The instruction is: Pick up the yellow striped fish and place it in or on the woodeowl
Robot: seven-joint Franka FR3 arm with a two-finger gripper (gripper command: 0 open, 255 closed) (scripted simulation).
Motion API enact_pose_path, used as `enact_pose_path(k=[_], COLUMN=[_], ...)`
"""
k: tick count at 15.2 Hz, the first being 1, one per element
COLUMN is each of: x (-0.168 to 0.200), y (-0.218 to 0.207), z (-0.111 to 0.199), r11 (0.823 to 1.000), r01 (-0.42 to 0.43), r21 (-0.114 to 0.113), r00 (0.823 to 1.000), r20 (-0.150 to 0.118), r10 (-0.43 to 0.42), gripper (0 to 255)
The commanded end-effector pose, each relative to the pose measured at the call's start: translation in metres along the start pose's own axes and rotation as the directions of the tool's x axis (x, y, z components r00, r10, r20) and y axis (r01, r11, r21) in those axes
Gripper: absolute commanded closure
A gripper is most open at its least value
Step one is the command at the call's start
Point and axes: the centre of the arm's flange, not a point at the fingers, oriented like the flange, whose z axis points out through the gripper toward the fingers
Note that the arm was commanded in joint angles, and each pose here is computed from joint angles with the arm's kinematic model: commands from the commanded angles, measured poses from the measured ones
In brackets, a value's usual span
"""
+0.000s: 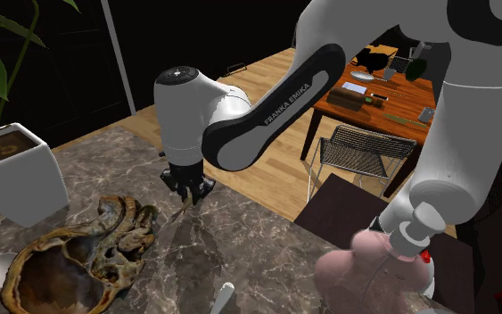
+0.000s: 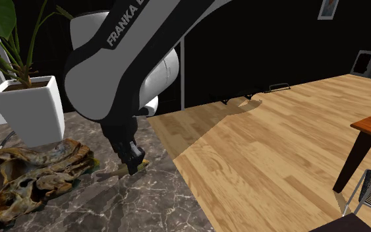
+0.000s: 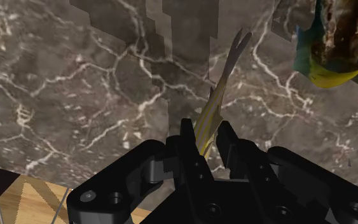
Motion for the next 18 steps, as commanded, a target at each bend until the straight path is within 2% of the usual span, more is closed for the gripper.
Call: enact_pose_path(k=[1,7,18], x=[0.0,0.0,0.003], y=[0.0,0.0,-0.002], z=[0.0,0.0,-0.058], r11=[1.0,1.0,1.0], r01=[0.0,0.0,0.0], r21=[0.0,0.0,0.0], r00=[1.0,1.0,1.0], r20=[0.0,0.0,0.0], r10=[0.0,0.0,0.0], gripper=[255,255,255])
